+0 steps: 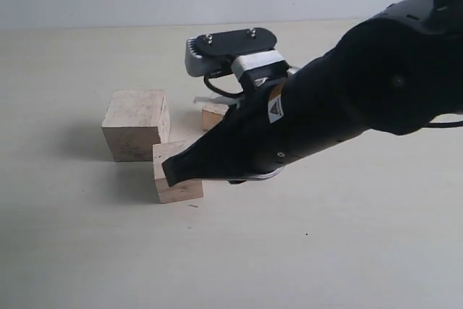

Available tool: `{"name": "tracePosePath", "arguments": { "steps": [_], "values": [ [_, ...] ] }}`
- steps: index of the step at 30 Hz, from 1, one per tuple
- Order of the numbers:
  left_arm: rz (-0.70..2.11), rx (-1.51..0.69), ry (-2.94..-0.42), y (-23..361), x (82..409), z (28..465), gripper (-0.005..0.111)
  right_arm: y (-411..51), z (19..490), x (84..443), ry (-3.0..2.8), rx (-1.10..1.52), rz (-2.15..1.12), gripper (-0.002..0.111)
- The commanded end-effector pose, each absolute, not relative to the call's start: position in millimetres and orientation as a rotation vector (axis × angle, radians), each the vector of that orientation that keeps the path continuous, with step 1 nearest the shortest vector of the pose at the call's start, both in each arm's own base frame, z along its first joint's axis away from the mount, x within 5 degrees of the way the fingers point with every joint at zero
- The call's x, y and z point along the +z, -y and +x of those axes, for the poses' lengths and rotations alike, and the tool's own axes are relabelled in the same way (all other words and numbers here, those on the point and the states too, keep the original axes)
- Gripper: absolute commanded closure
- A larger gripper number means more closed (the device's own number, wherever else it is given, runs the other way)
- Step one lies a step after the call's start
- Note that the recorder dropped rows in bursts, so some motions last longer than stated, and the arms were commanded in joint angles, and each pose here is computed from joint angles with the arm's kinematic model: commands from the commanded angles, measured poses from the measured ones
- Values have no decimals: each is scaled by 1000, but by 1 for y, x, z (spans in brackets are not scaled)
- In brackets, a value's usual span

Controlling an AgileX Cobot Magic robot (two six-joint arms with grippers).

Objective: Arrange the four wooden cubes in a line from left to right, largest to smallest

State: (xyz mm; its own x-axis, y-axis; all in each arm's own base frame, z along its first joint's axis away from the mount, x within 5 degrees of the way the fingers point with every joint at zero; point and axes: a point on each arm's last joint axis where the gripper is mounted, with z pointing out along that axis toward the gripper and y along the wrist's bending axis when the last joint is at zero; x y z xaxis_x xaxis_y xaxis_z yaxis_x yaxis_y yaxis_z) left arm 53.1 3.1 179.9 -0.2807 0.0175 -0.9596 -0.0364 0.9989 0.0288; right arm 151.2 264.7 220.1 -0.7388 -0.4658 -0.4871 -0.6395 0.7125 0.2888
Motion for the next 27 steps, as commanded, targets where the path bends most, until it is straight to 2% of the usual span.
{"name": "tracePosePath", "arguments": {
  "steps": [1, 9, 15, 20, 22, 24, 27],
  "values": [
    [-27, 41, -1843, -3, 181, 53, 107, -274, 150, 207, -2621, 708, -814, 108],
    [-27, 41, -1843, -3, 181, 53, 107, -318, 163, 228, -2560, 733, -855, 108],
    [-27, 41, -1843, -3, 181, 53, 107, -332, 180, 227, -2622, 201, -890, 108],
    [-27, 41, -1843, -3, 181, 53, 107, -348, 185, 236, -2630, 273, -845, 108],
    [-27, 41, -1843, -3, 181, 53, 107, -351, 186, 241, -2612, 301, -837, 104],
    [-27, 41, -1843, -3, 181, 53, 107, -352, 186, 242, -2601, 309, -840, 95],
    [-27, 41, -1843, -3, 181, 53, 107, -352, 188, 240, -2594, 299, -847, 74]
  ]
}}
